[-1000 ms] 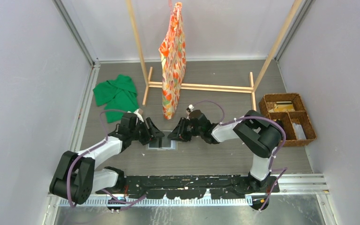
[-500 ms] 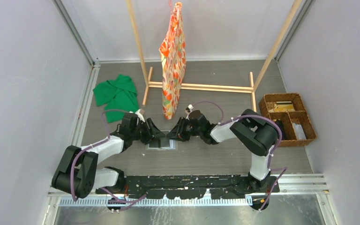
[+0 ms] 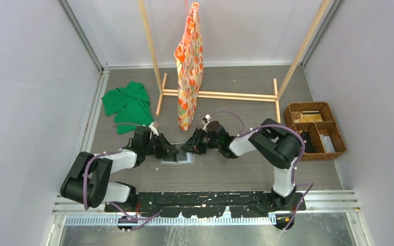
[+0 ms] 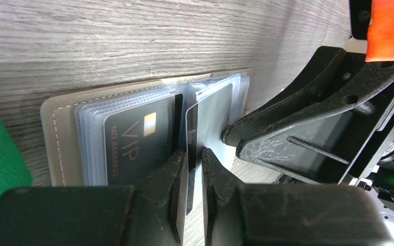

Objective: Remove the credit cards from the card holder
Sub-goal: Remove the credit card from the card holder.

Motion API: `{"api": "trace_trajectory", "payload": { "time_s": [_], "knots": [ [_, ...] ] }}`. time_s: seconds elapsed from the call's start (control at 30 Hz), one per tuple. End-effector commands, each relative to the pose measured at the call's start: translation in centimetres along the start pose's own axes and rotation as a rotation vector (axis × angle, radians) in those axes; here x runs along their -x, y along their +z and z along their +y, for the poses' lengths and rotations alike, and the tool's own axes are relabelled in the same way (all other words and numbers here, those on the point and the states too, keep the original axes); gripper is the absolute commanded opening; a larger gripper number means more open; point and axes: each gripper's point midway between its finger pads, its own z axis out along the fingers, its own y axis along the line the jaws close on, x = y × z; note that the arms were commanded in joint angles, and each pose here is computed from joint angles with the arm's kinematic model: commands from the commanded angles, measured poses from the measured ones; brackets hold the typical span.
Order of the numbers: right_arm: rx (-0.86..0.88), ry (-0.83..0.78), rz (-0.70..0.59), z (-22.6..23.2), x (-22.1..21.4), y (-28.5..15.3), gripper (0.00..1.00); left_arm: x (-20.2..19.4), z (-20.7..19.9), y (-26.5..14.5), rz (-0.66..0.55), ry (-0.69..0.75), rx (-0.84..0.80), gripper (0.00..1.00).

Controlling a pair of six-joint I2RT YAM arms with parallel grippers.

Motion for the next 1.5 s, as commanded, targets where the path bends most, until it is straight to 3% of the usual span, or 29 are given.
{"api": "trace_trajectory", "payload": {
  "time_s": [0.0, 0.27, 0.37, 0.5, 0.63, 0.93, 1.2, 1.3, 1.47],
  "knots": [
    [-0.101, 0.021, 0.023, -3.6, -1.3, 0.1, 0.32, -0.3, -0.1, -0.3, -0.001, -0.001, 0.000, 0.15],
    [-0.117, 0.030, 0.025, -4.3, -1.5, 0.2, 0.32, -0.3, -0.2, -1.2, -0.022, 0.009, 0.010, 0.12],
    [-0.121, 0.033, 0.027, -4.5, -1.6, 0.3, 0.32, -0.6, -0.3, -1.1, -0.004, 0.005, -0.001, 0.19],
    [-0.122, 0.035, 0.026, -4.6, -1.5, 0.3, 0.31, -0.7, -0.3, -1.0, -0.006, -0.001, -0.011, 0.21],
    [-0.123, 0.034, 0.026, -4.6, -1.6, 0.4, 0.31, -0.7, -0.4, -1.1, -0.010, -0.001, -0.016, 0.33],
    [-0.128, 0.034, 0.030, -4.8, -1.5, 0.5, 0.31, -0.6, -0.7, -1.6, -0.024, -0.009, -0.021, 0.24],
    [-0.133, 0.033, 0.032, -4.9, -1.5, 0.5, 0.31, -0.7, -1.0, -1.9, -0.037, -0.013, -0.037, 0.33],
    [-0.136, 0.033, 0.033, -5.0, -1.5, 0.5, 0.31, -0.8, -1.1, -1.9, -0.029, -0.013, -0.047, 0.27],
    [-0.137, 0.033, 0.033, -5.0, -1.5, 0.4, 0.31, -0.9, -1.1, -1.7, -0.022, -0.019, -0.053, 0.07]
  ]
}}
